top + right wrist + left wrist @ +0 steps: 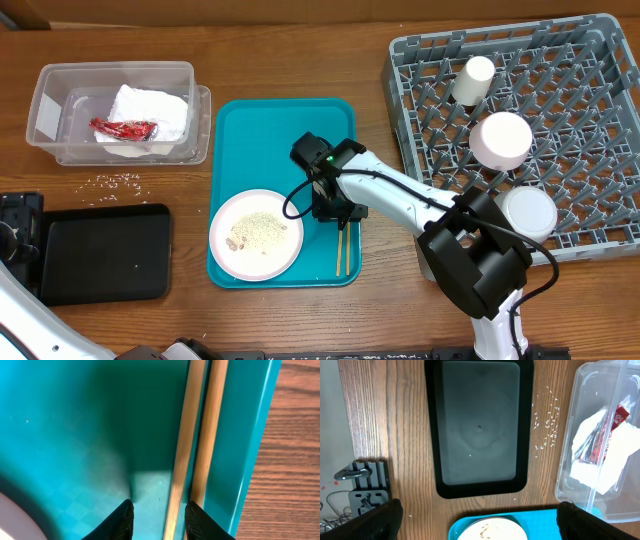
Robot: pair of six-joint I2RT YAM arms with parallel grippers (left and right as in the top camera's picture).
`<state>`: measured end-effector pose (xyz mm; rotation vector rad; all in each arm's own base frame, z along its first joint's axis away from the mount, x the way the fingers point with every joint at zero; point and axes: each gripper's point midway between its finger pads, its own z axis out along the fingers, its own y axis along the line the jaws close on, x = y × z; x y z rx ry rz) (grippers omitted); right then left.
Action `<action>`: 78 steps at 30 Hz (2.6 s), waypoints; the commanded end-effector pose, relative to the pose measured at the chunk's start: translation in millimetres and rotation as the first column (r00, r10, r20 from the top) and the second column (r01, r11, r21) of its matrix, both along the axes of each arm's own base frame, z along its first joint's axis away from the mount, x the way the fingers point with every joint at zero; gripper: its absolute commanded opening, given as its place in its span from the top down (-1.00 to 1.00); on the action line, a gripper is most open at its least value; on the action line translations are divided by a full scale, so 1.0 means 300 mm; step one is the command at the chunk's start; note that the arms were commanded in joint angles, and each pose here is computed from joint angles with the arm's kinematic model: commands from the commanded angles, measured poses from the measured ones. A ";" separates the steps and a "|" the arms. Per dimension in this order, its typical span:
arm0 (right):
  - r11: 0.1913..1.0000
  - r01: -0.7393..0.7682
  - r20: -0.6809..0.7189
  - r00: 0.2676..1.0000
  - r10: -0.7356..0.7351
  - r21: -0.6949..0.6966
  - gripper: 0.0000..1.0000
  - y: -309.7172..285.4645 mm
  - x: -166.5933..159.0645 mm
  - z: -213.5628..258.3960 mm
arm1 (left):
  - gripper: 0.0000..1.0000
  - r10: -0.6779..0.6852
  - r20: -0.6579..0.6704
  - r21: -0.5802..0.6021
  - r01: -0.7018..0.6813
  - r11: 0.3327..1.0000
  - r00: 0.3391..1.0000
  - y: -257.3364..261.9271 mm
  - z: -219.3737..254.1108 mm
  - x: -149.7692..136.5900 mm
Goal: Sort waste into correct bins and load items into the dishwasher
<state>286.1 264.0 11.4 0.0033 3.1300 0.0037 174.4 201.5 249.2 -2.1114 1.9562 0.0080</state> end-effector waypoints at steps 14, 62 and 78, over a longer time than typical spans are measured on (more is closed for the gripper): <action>1.000 0.012 -0.018 1.000 -0.013 -0.014 0.85 -0.008 -0.004 -0.033 | -1.00 0.025 0.013 0.012 -0.025 1.000 1.000 -0.001 0.016 -0.008; 0.967 -0.159 0.221 0.969 0.114 0.200 0.64 -0.535 0.542 0.434 | -1.00 0.025 0.013 0.012 -0.025 1.000 1.000 -0.001 0.016 -0.008; 0.929 -0.227 0.032 0.973 0.228 0.291 0.13 -0.126 0.262 0.415 | -1.00 0.025 0.013 0.012 -0.025 1.000 1.000 -0.001 0.016 -0.008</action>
